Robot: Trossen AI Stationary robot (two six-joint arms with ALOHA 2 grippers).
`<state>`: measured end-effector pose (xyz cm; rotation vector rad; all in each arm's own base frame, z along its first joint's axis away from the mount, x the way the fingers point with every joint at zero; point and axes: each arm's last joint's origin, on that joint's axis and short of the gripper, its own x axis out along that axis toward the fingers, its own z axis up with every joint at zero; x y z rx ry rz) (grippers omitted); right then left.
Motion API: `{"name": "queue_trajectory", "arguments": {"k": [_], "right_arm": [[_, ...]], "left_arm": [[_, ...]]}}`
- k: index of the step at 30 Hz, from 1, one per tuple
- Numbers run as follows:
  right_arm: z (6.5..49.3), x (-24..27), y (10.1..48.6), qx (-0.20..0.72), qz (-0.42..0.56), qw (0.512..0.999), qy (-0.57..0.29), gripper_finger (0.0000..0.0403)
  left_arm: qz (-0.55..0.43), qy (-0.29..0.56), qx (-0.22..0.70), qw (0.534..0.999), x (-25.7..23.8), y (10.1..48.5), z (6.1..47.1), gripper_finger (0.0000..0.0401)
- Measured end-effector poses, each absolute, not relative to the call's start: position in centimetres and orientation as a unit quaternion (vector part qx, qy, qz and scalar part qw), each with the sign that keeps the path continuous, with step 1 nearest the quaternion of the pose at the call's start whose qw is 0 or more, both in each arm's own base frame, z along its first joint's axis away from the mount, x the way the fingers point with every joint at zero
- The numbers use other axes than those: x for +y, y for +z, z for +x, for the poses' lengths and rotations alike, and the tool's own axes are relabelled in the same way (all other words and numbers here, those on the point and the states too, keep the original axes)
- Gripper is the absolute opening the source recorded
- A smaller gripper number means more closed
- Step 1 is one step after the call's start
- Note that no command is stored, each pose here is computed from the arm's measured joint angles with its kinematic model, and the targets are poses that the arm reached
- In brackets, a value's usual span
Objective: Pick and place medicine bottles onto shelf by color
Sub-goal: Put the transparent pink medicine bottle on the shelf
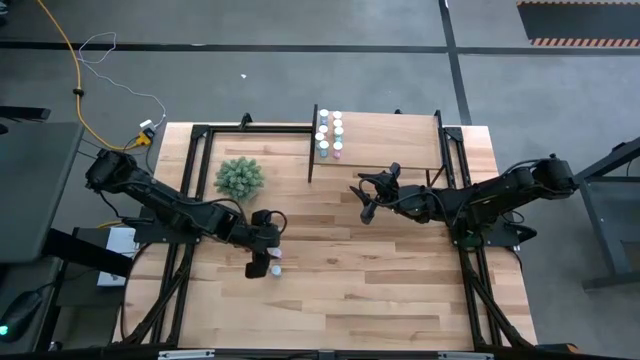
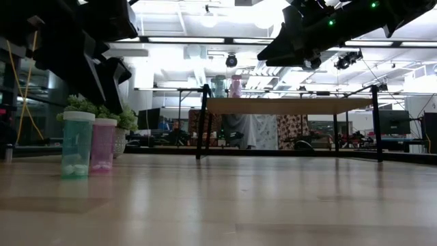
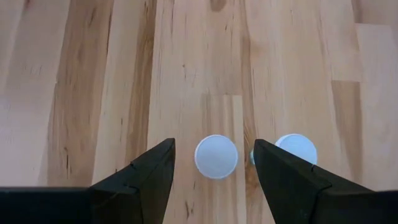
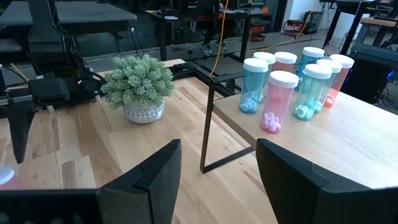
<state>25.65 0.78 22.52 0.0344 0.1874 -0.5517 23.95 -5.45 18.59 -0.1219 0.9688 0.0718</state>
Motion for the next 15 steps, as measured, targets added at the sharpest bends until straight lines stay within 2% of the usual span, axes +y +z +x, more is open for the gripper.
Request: {"name": "queue_trajectory", "arguments": {"k": [15], "right_arm": [[25.64,0.78,22.45,0.097,0.012,0.957,-0.272,0.0200]], "left_arm": [[0.030,-0.014,0.480,0.877,-5.42,18.44,23.72,0.0209]]}}
